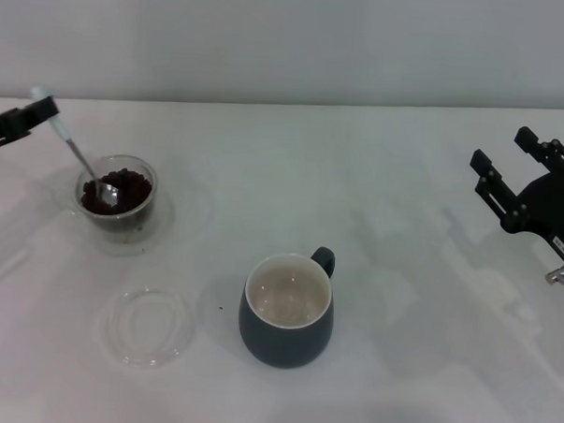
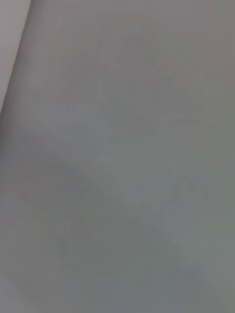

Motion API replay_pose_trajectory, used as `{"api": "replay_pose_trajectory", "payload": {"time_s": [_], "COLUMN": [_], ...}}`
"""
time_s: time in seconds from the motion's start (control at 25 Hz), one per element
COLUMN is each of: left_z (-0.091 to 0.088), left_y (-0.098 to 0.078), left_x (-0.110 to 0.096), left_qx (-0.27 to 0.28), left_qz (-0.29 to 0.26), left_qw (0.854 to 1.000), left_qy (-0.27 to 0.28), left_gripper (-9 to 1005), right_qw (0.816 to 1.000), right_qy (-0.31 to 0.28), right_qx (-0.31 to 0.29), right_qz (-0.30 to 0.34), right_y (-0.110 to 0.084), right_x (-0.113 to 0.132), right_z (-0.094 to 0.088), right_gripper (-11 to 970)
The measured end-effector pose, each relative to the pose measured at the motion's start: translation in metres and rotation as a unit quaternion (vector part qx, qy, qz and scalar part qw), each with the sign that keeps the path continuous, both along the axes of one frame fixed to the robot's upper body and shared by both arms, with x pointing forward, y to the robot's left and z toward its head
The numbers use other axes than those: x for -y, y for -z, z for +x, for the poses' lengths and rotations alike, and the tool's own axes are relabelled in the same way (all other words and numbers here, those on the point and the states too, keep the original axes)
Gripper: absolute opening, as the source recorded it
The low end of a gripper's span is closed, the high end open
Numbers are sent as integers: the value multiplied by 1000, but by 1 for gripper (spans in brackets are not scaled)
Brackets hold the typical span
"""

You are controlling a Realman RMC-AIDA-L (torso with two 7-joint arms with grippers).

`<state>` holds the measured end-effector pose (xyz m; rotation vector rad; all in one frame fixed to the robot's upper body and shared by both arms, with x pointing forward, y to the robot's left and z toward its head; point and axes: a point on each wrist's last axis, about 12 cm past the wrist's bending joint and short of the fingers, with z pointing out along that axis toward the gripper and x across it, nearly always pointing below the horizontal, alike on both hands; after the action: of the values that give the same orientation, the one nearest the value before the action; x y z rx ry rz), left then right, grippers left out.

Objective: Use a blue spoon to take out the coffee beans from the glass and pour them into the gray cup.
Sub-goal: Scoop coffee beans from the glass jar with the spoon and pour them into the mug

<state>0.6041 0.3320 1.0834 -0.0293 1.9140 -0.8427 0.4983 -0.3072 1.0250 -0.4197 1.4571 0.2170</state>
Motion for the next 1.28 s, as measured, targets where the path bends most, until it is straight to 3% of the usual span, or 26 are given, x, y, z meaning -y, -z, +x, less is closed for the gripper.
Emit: {"api": "replay_pose_trajectory", "payload": {"time_s": [0.24, 1.28], "left_z": [-8, -17], "left_y": [6, 16], "left_x": [-9, -9], "left_qx": [-11, -73], "left_qz": [-17, -99], "left_qw": [999, 991], "left_qy": [-26, -52], "left_gripper": [128, 128], "right_qw": [1000, 1000], "right_qy": [-2, 2], "right_qx": [1, -4], "right_qz": [2, 2], "right_y": [-1, 0], "right_x": [-1, -1], "right_z": [1, 3], "right_gripper": [636, 635]}}
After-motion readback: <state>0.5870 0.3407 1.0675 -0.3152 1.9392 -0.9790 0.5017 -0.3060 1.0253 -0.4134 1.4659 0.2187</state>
